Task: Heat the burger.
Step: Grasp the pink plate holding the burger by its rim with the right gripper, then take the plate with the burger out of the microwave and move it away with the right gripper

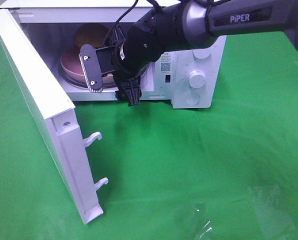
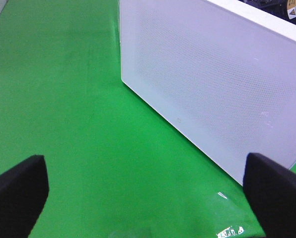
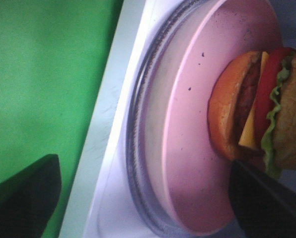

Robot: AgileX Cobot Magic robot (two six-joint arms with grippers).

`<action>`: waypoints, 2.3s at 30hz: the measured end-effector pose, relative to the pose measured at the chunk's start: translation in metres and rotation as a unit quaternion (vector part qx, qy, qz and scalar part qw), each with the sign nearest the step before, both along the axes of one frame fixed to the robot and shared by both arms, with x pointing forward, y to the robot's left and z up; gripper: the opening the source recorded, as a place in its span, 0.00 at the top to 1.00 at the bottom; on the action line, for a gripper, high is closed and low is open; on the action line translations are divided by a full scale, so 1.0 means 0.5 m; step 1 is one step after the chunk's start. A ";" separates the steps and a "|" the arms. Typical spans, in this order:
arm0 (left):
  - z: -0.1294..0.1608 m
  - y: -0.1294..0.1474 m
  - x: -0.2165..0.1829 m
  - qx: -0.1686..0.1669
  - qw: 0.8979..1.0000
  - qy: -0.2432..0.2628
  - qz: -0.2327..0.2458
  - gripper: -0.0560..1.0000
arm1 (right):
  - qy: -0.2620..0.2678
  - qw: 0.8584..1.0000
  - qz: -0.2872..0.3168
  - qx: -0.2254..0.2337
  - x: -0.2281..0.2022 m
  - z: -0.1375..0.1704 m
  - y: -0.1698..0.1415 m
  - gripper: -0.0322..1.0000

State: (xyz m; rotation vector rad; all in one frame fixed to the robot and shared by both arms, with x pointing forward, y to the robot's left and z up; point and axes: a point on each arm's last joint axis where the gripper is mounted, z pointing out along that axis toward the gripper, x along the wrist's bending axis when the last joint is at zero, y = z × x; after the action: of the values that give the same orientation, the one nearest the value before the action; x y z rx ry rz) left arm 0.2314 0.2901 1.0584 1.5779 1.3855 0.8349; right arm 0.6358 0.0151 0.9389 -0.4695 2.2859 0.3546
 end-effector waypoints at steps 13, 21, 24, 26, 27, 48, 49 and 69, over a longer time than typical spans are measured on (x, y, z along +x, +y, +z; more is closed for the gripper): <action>0.000 0.002 0.000 0.005 1.000 0.000 0.004 0.01 | -0.007 1.000 -0.009 0.007 0.049 -0.029 0.038 0.15; 0.000 0.004 0.000 0.009 1.000 0.000 0.007 0.01 | -0.005 1.000 -0.014 0.016 0.062 -0.041 0.049 0.19; 0.000 0.005 0.001 0.013 1.000 -0.001 0.009 0.01 | -0.003 1.000 -0.015 0.023 0.065 -0.047 0.053 0.25; 0.000 0.005 0.001 0.014 1.000 -0.001 0.009 0.01 | -0.004 1.000 -0.014 0.026 0.065 -0.052 0.054 0.31; 0.000 0.005 0.001 0.014 1.000 -0.001 0.010 0.01 | -0.001 1.000 -0.015 0.026 0.065 -0.055 0.054 0.38; -0.001 0.006 0.001 0.016 1.000 -0.001 0.011 0.01 | 0.032 0.998 -0.025 0.045 0.045 -0.073 0.075 0.88; -0.001 0.006 0.001 0.016 1.000 -0.001 0.011 0.01 | 0.032 0.998 -0.025 0.045 0.045 -0.073 0.075 0.88; -0.001 0.006 0.001 0.016 1.000 -0.001 0.011 0.01 | 0.038 0.999 -0.009 0.012 0.023 -0.049 0.068 0.88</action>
State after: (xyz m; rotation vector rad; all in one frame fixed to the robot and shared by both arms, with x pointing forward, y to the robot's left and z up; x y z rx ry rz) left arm 0.2318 0.2930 1.0582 1.5882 1.3969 0.8743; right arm 0.6471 0.0491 0.9146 -0.4286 2.3560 0.3962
